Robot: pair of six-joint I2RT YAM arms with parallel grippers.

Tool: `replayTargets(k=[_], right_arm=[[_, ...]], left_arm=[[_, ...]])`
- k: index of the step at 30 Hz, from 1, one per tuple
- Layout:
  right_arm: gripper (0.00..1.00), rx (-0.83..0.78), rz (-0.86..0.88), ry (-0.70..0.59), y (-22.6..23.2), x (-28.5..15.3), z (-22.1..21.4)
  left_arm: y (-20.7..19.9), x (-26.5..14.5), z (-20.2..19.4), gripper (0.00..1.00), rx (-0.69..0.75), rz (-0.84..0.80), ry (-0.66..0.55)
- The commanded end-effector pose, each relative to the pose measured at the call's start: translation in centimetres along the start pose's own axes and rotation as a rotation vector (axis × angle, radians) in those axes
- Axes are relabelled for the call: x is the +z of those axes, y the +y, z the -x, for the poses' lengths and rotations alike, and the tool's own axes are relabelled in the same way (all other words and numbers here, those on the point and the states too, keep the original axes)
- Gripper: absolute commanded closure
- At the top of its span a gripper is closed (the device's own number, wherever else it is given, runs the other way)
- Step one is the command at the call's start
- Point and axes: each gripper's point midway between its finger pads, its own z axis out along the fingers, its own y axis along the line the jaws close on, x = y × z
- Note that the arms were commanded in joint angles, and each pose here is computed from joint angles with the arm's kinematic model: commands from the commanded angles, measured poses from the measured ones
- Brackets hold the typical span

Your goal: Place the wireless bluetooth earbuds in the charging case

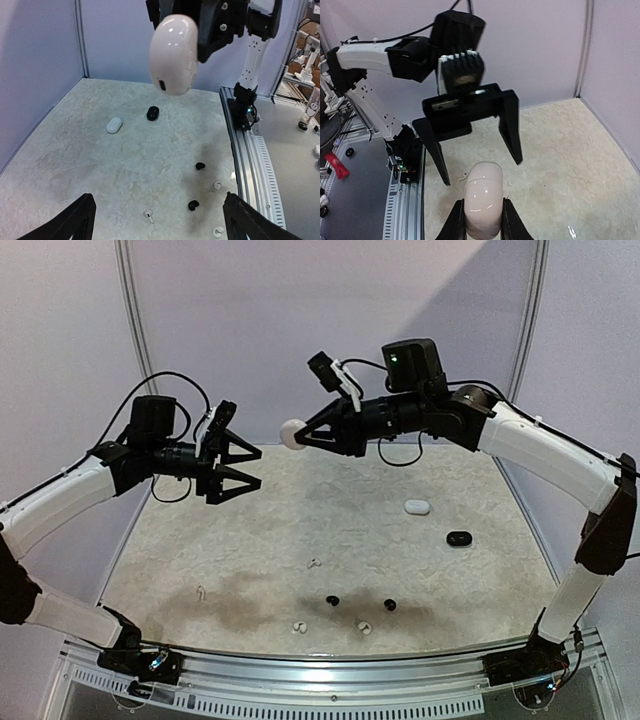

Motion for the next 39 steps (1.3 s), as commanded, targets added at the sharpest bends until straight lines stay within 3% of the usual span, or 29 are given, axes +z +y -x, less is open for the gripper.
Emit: replayTargets(k=[1,9,15,27,39], right_arm=[[1.0,-0.107,0.088,0.078,2.3,2.7,-1.6],[1.0,-0.141,0.052,0.125,4.1,4.6,-1.7],[1.0,-0.166,-0.044,0.201,3.1,5.0,-3.0],[1.0,-0.174,-0.037,0.217,3.0,6.2,-3.5],[1.0,-0.158,0.02,0.221,3.6,7.1,-4.3]], left_arm=[[-1.8,0.3,0.5,0.13,0.045,-0.131,-0.04],[-4.0,-0.2,0.2,0.34,0.071,-0.232,-0.027],[-3.9,0.2,0.4,0.39,0.055,-0.225,0.016],[-4.0,0.5,0.5,0.55,0.038,-0.214,0.051],[-4.2,0.4,0.4,1.0,0.045,-0.211,0.045]])
